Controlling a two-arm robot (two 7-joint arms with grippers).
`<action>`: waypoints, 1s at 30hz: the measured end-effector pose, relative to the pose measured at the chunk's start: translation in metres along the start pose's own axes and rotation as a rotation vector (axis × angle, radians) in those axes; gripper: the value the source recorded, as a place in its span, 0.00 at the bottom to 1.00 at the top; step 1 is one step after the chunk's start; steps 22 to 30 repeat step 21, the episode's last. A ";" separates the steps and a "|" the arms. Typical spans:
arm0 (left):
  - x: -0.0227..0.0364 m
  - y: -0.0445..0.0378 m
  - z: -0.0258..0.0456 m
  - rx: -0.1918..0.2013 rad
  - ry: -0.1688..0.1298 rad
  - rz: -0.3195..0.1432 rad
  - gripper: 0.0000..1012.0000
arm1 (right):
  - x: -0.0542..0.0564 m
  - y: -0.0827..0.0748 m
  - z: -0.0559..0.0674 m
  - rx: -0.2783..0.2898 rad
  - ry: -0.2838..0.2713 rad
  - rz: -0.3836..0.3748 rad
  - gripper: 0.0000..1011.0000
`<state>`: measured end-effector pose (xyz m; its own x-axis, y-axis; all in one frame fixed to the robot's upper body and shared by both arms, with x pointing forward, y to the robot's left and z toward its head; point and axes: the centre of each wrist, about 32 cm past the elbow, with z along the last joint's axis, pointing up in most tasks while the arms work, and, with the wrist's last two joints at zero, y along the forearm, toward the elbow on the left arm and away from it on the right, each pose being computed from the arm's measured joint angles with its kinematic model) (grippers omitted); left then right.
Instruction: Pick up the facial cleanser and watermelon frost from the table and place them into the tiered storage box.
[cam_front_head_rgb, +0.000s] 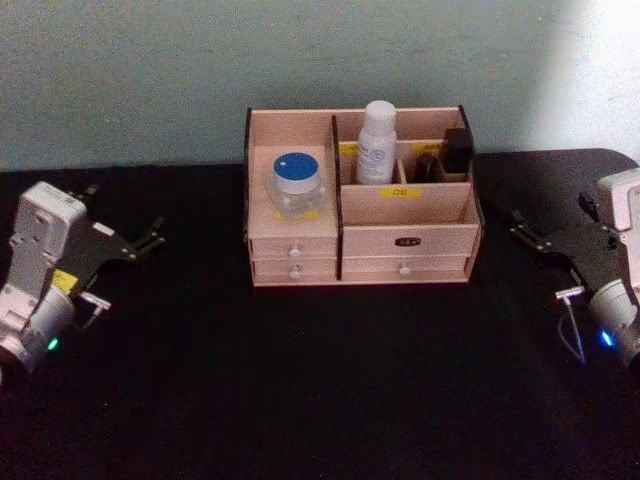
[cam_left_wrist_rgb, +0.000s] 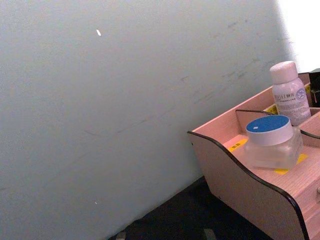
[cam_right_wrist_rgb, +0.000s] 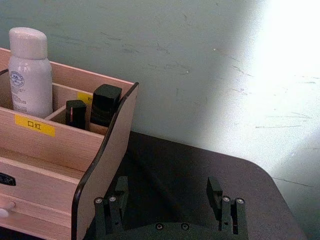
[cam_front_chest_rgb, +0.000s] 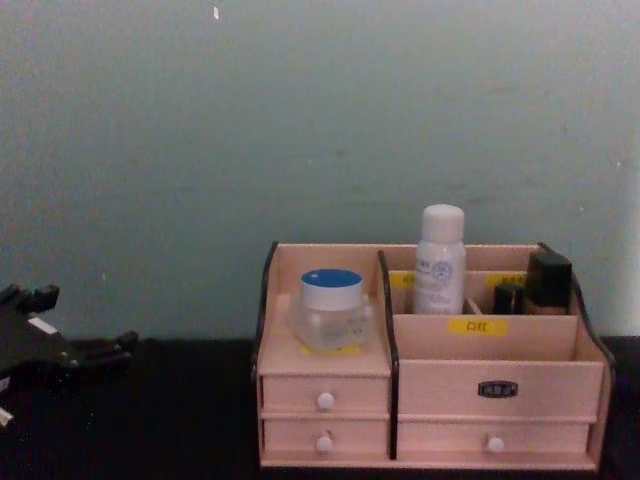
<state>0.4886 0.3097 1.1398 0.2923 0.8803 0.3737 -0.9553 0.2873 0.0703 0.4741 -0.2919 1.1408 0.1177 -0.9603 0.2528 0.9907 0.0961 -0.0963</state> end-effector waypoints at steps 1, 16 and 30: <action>0.0000 0.0000 0.0000 0.000 0.000 0.000 0.99 | 0.000 0.000 0.000 0.000 0.000 0.000 0.99; 0.0000 0.0000 0.0000 0.000 0.000 0.000 0.99 | 0.000 0.000 0.000 0.000 0.000 0.000 0.99; 0.0000 0.0000 0.0000 0.000 0.000 0.000 0.99 | 0.000 0.000 0.000 0.000 0.000 0.000 0.99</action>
